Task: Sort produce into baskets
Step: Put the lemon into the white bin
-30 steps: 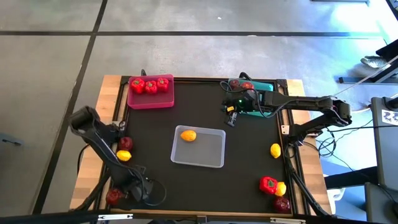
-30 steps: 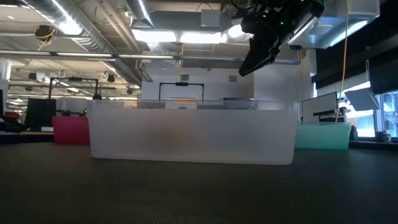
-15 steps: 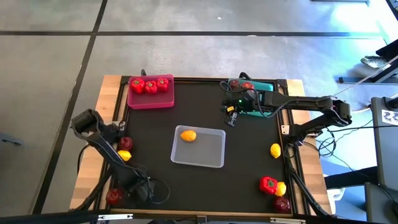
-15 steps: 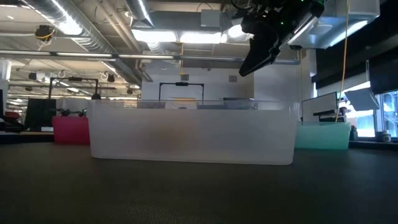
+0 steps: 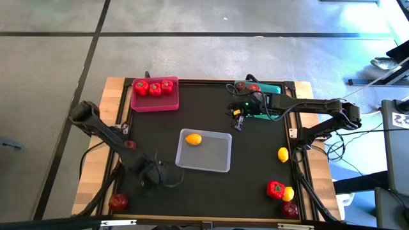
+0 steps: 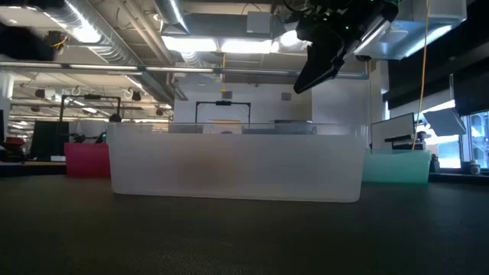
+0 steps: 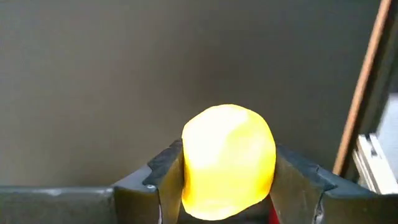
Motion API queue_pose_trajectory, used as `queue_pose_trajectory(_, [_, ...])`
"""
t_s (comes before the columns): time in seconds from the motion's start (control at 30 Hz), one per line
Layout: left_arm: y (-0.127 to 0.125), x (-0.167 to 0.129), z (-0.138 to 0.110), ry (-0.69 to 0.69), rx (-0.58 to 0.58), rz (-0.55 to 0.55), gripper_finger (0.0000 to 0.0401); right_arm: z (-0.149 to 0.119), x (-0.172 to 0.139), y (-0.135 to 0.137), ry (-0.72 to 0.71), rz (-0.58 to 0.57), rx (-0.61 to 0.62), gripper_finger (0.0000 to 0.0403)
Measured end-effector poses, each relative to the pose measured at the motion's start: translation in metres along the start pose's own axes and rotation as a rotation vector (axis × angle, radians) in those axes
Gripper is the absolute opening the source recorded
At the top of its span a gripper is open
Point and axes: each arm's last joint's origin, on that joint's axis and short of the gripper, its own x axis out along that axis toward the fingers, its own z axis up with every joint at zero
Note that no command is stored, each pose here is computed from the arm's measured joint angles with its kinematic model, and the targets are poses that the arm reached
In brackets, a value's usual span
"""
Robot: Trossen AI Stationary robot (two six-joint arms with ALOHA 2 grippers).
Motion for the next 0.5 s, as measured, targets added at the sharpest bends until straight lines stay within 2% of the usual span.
queue_pose_trajectory(0.33, [0.056, -0.047, 0.013, -0.274, -0.213, 0.067, 0.0198, 0.000, 0.000, 0.001, 0.001, 0.039, 0.011, 0.0131])
queue_pose_trajectory(0.5, [0.073, -0.054, 0.031, -0.416, -0.198, 0.085, 0.0200, 0.000, 0.000, 0.001, 0.002, 0.044, 0.019, 0.0131])
